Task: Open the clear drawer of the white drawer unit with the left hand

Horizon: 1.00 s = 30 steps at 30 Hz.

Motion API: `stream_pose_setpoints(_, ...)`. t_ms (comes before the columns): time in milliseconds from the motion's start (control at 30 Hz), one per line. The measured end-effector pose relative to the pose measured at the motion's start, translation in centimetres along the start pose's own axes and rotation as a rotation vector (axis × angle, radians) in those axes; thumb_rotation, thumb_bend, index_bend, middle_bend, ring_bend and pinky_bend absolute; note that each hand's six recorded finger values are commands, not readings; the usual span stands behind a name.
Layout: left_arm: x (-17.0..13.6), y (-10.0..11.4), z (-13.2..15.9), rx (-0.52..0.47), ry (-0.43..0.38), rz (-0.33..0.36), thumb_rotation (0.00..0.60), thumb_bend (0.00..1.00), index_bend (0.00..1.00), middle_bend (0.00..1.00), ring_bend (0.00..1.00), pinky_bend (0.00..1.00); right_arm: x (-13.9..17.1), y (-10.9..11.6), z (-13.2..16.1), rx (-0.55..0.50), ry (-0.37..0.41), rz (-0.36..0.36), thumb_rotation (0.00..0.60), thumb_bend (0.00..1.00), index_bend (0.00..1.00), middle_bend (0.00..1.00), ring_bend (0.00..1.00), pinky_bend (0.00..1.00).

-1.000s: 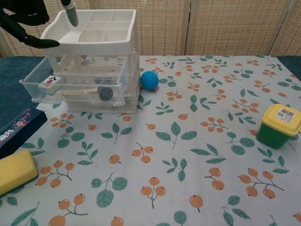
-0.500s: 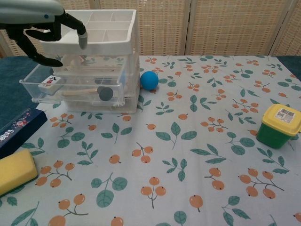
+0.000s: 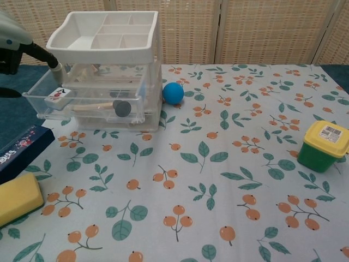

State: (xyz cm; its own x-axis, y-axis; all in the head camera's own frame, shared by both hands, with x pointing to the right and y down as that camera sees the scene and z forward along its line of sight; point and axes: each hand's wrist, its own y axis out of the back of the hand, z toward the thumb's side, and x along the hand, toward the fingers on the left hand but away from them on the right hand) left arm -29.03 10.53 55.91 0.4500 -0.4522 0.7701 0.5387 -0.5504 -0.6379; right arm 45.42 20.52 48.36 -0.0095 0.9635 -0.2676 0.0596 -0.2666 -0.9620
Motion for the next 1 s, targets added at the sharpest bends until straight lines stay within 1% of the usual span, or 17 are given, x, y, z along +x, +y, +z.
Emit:
stream_pose_setpoints(100, 0.0, -0.6, 0.2, -0.019, -0.002, -0.027, 0.6, 0.36, 0.19, 0.97, 1.0, 1.0, 0.0, -0.2, 0.0, -0.002, 0.001, 0.004, 0.6, 0.45, 0.0, 0.0, 0.0, 0.0)
stream_pose_setpoints(333, 0.4, -1.2, 0.0, -0.033, 0.011, -0.042, 0.6, 0.36, 0.19, 0.97, 1.0, 1.0, 0.1, -0.1, -0.2, -0.004, -0.006, 0.002, 0.6, 0.45, 0.0, 0.0, 0.0, 0.0)
stream_pose_setpoints(733, 0.3, -1.6, 0.2, -0.011, 0.012, -0.084, 0.6, 0.36, 0.23, 0.97, 1.0, 1.0, 0.1, -0.3, -0.3, -0.008, -0.009, 0.005, 0.6, 0.45, 0.0, 0.0, 0.0, 0.0)
stream_pose_setpoints(1000, 0.7, -1.8, 0.4, 0.001, 0.012, -0.107, 0.6, 0.36, 0.23, 0.97, 1.0, 1.0, 0.2, -0.4, -0.5, -0.011, -0.013, 0.005, 0.6, 0.45, 0.0, 0.0, 0.0, 0.0)
